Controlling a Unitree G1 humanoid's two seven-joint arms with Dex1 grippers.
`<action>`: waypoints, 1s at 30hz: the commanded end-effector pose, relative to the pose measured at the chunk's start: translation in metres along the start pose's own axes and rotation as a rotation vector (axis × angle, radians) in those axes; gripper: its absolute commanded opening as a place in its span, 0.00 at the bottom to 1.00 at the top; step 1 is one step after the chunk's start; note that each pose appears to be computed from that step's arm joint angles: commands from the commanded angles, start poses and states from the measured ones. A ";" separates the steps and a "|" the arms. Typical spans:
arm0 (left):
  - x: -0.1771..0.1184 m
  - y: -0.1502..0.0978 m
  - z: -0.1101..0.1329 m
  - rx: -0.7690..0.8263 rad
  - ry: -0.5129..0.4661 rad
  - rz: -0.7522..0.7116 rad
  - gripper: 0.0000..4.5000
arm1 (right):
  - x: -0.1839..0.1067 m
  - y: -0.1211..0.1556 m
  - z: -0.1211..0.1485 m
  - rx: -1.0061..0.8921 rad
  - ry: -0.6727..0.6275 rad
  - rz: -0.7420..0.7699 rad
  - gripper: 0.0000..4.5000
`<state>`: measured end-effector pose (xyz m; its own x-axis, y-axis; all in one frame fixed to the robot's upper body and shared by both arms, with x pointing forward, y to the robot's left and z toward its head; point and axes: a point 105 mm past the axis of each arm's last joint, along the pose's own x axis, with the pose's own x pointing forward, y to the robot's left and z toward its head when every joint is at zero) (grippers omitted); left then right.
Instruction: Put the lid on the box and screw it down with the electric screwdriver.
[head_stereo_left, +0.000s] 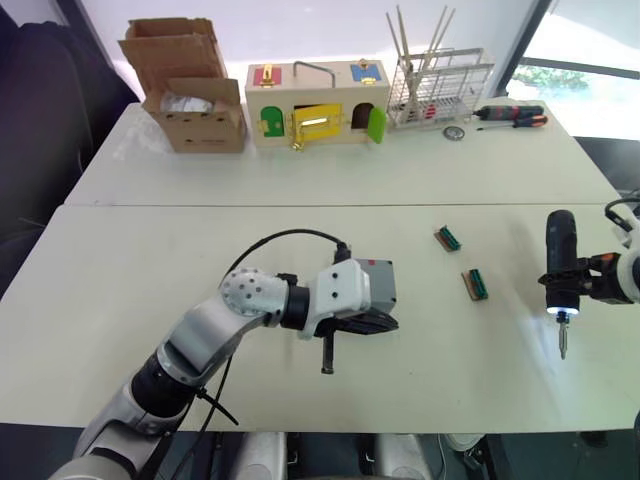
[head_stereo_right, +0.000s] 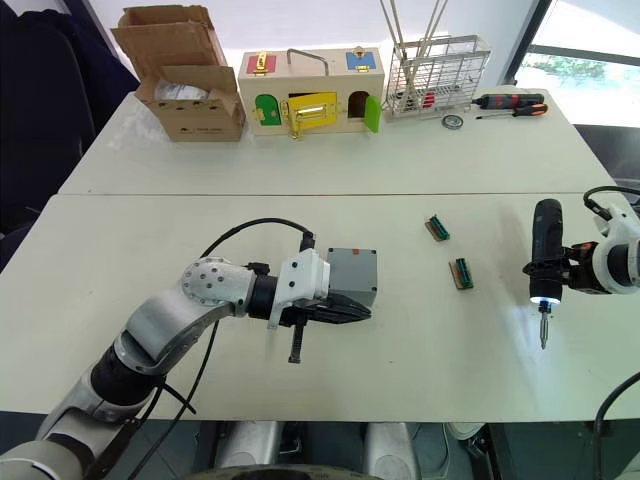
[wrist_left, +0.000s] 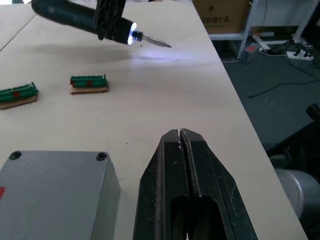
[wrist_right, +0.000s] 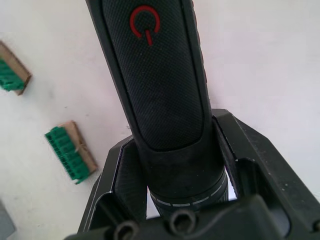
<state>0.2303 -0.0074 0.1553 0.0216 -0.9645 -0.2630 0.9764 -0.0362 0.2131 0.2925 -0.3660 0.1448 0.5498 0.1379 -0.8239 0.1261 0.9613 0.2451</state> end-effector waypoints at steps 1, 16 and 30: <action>-0.003 0.000 0.004 0.030 0.002 0.022 0.00 | -0.004 -0.009 0.010 -0.014 -0.025 -0.040 0.39; -0.059 0.061 -0.029 0.074 0.198 0.333 0.00 | -0.031 0.005 0.077 -0.392 -0.311 -0.075 0.99; -0.051 0.066 -0.069 -0.016 0.292 0.290 0.00 | 0.004 0.177 -0.085 -1.133 -0.225 0.600 0.99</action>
<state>0.3042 0.0601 0.1119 0.3491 -0.8177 -0.4577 0.9319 0.2515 0.2616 0.2473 -0.1825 0.1301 0.3859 0.6684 -0.6359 -0.8888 0.4540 -0.0622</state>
